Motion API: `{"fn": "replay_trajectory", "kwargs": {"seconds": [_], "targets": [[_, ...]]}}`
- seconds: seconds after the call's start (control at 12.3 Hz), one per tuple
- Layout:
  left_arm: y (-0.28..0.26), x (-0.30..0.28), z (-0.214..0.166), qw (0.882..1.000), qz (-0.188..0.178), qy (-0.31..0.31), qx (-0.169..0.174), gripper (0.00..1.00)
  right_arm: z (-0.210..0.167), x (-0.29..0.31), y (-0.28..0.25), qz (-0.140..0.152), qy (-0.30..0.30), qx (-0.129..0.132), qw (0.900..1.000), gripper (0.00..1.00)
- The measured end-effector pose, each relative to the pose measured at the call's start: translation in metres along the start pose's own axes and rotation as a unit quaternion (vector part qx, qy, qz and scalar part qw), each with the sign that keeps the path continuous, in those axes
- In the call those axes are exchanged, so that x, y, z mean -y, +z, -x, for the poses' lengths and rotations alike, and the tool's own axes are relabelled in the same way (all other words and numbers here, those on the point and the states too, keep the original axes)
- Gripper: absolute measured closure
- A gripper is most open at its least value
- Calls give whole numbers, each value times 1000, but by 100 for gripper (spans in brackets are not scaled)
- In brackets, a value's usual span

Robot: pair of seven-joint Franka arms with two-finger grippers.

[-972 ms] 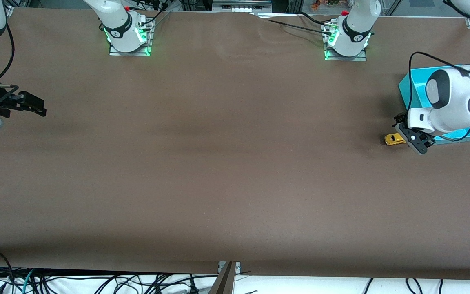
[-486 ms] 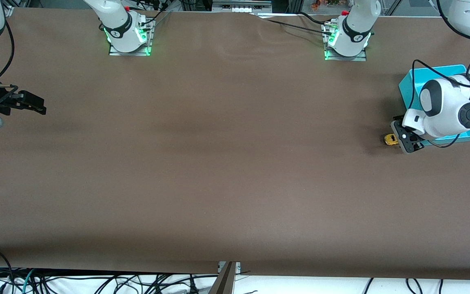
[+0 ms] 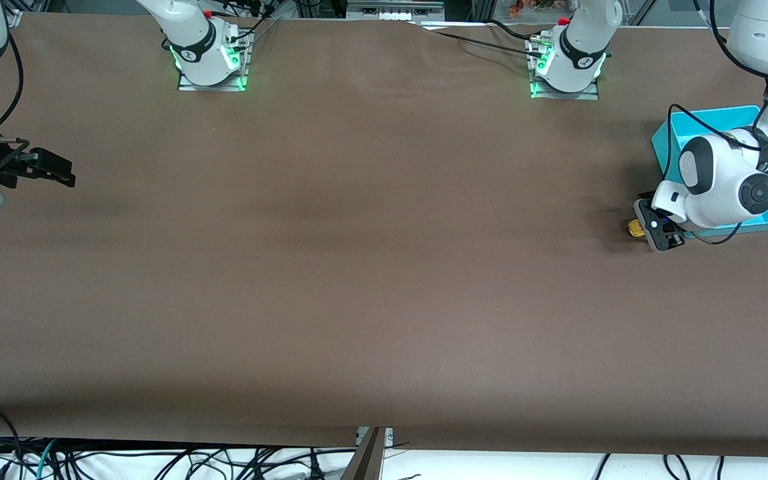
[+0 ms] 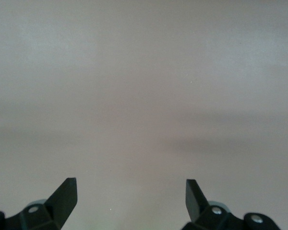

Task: Wind and store yellow beetle car
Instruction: 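Close the left gripper on the yellow car and lift it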

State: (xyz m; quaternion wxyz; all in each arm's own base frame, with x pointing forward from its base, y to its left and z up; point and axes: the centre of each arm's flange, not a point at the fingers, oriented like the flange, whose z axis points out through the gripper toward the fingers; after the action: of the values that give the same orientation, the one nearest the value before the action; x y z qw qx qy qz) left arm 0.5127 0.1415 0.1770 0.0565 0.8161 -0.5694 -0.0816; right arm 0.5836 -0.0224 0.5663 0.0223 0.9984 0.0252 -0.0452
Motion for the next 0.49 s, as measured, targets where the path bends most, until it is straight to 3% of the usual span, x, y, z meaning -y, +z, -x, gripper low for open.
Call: {"fn": "replay_trajectory", "kwargs": {"seconds": [0.16,0.24,0.49], "targets": [[-2,1,0,1000,-5,26,-1,43,0,0,0,0,0,0,1000,0],[-6,2,0,999,-9,39,-1,50,0,0,0,0,0,0,1000,0],[-31,4,-1,998,-29,50,-2,50,0,0,0,0,0,0,1000,0]]}}
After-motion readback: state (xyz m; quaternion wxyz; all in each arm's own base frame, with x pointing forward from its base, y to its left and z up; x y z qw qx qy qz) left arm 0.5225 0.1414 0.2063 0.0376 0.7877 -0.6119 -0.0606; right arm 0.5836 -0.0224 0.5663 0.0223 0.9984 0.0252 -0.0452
